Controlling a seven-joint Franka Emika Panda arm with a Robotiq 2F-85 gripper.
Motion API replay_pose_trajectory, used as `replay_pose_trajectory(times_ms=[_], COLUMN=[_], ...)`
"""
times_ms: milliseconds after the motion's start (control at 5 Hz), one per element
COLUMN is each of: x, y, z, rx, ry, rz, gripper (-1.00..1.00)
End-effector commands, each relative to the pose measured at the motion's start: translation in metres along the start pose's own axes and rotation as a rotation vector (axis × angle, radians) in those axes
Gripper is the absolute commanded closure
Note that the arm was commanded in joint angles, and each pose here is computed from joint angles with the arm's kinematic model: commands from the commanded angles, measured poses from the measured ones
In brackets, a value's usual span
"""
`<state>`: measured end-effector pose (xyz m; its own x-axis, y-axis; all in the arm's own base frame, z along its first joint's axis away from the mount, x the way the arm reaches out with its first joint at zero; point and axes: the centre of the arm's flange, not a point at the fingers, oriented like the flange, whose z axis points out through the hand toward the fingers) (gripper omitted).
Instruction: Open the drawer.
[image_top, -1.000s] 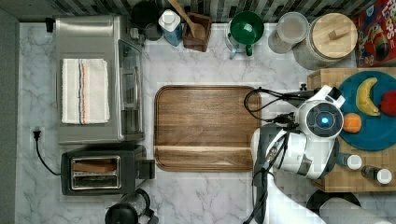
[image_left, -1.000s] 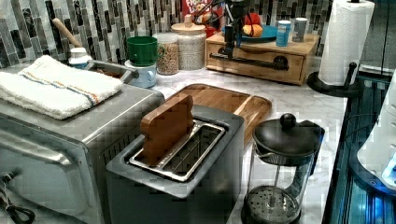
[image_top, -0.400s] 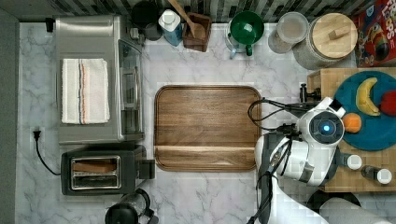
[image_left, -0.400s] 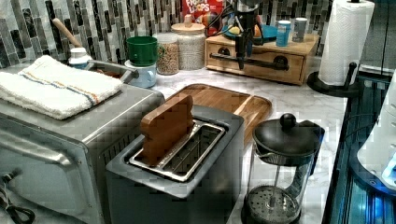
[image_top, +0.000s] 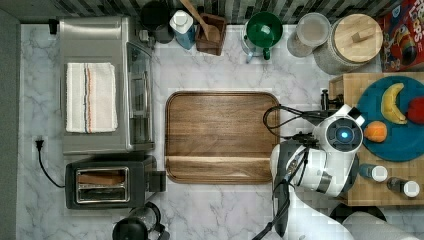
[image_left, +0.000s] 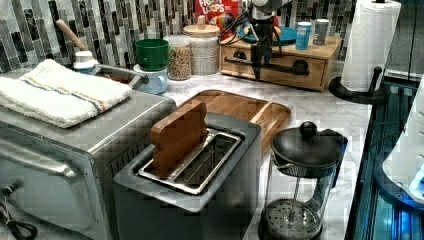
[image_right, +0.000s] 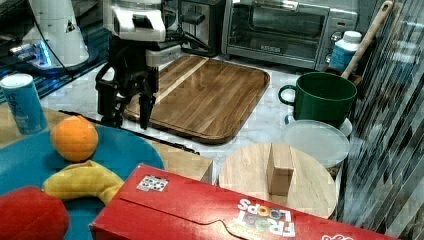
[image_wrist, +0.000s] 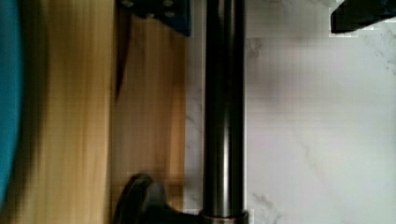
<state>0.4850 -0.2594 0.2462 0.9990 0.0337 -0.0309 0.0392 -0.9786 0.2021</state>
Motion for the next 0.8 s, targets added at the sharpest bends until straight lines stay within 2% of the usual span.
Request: replay_pose_trajectory(times_ms=[200, 400, 600, 800], x=[0.021, 0.033, 0.045, 0.055], y=[-0.032, -0.060, -0.093, -0.127], z=[-0.033, -0.033, -0.026, -0.027], rx=[0.045, 0.053, 0.043, 0.062], ry=[0.013, 0.031, 0.083, 0.085], rz=[0.061, 0.047, 0.053, 0.045], gripper=[-1.00, -1.00, -1.00, -1.00])
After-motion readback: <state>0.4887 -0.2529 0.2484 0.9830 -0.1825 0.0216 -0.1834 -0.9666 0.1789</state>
